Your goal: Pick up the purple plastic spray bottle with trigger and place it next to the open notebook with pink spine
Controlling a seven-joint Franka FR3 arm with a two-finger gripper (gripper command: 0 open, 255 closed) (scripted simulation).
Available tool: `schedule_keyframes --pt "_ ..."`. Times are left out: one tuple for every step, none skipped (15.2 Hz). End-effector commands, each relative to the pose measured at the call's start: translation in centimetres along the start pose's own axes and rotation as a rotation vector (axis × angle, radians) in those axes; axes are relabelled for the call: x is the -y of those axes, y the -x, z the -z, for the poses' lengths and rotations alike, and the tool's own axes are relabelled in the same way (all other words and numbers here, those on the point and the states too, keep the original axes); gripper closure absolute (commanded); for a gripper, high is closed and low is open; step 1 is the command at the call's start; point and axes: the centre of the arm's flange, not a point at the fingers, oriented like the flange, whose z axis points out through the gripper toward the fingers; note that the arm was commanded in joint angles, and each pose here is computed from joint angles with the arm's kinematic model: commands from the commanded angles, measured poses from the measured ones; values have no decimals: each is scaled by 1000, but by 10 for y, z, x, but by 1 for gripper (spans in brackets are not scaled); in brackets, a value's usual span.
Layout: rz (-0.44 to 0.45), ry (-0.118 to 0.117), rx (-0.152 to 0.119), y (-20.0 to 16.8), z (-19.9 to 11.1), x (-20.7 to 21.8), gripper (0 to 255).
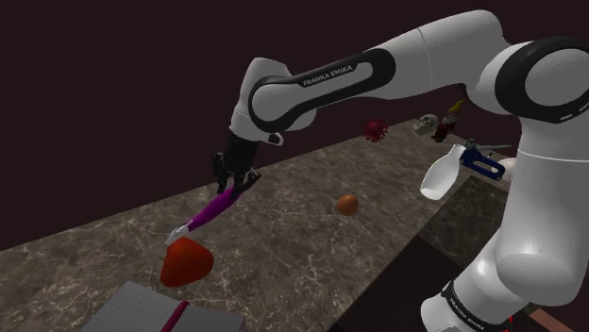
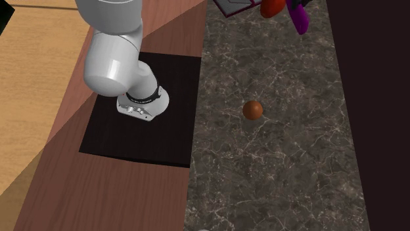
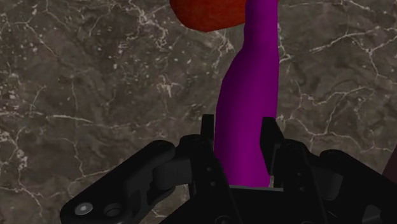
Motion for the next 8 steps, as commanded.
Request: schedule_keyframes --pt "0 -1 0 -4 -10 0 255" --pt "0 -1 0 -5 -15 -1 255" --pt "0 -1 0 -7 -20 -1 255" --pt "0 -1 0 -9 -25 -1 255" --pt "0 -1 0 -10 -30 -2 255" --pt "0 -1 0 -12 -35 -2 255" --pt "0 -1 0 -13 -40 -3 255" --pt "0 -1 0 -15 -45 -3 255"
